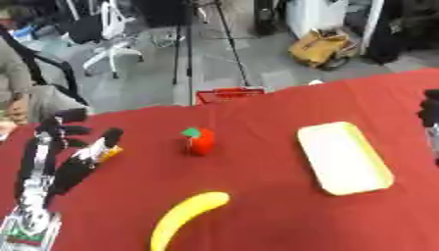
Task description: Pick up objects on the table and place them in the box.
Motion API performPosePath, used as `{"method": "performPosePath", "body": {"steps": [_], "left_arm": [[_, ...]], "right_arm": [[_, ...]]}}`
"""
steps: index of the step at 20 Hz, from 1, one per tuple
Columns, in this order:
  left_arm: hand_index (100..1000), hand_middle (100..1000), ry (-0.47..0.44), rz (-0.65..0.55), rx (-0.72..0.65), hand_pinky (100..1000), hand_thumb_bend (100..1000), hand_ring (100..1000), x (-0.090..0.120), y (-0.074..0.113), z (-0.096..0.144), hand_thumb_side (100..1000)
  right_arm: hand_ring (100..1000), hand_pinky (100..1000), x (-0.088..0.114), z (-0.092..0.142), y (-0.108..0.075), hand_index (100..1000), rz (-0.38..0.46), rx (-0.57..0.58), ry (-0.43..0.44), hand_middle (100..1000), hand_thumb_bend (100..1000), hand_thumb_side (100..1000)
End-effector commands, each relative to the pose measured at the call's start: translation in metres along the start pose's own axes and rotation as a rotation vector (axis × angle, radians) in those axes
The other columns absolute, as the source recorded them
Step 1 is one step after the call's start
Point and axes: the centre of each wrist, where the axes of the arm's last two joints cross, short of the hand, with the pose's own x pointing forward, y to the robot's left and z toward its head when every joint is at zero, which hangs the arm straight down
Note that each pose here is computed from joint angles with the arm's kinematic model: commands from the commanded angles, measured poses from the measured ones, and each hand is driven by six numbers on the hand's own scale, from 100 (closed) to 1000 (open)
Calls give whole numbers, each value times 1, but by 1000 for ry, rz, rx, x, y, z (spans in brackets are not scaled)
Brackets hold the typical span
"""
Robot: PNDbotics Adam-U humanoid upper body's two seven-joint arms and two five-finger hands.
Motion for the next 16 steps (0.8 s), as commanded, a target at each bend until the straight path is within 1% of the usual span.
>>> {"method": "performPosePath", "body": {"steps": [1,4,5,10,13,16], "left_arm": [[791,696,-28,-17,9,590,924,663,6,7,-3,571],[792,697,-29,-18,8,590,912,663,6,7,-3,571],[792,696,-28,-19,8,590,924,663,6,7,-3,571],[793,698,-28,-26,-3,591,926,664,5,8,-3,571],[799,706,-25,-61,-45,603,934,672,5,9,-5,569],[804,712,-19,-152,-135,617,947,680,3,6,-8,561]], "right_arm": [[611,598,6,-3,-5,745,11,-16,-30,605,273,664],[611,597,7,-4,-6,745,12,-16,-32,606,266,661],[612,597,7,-4,-6,745,12,-15,-32,606,272,665],[612,597,7,-4,-6,745,12,-15,-32,606,272,665],[612,597,7,-4,-5,745,13,-13,-33,606,271,664],[612,598,7,-4,-5,745,13,-8,-35,606,271,665]]}}
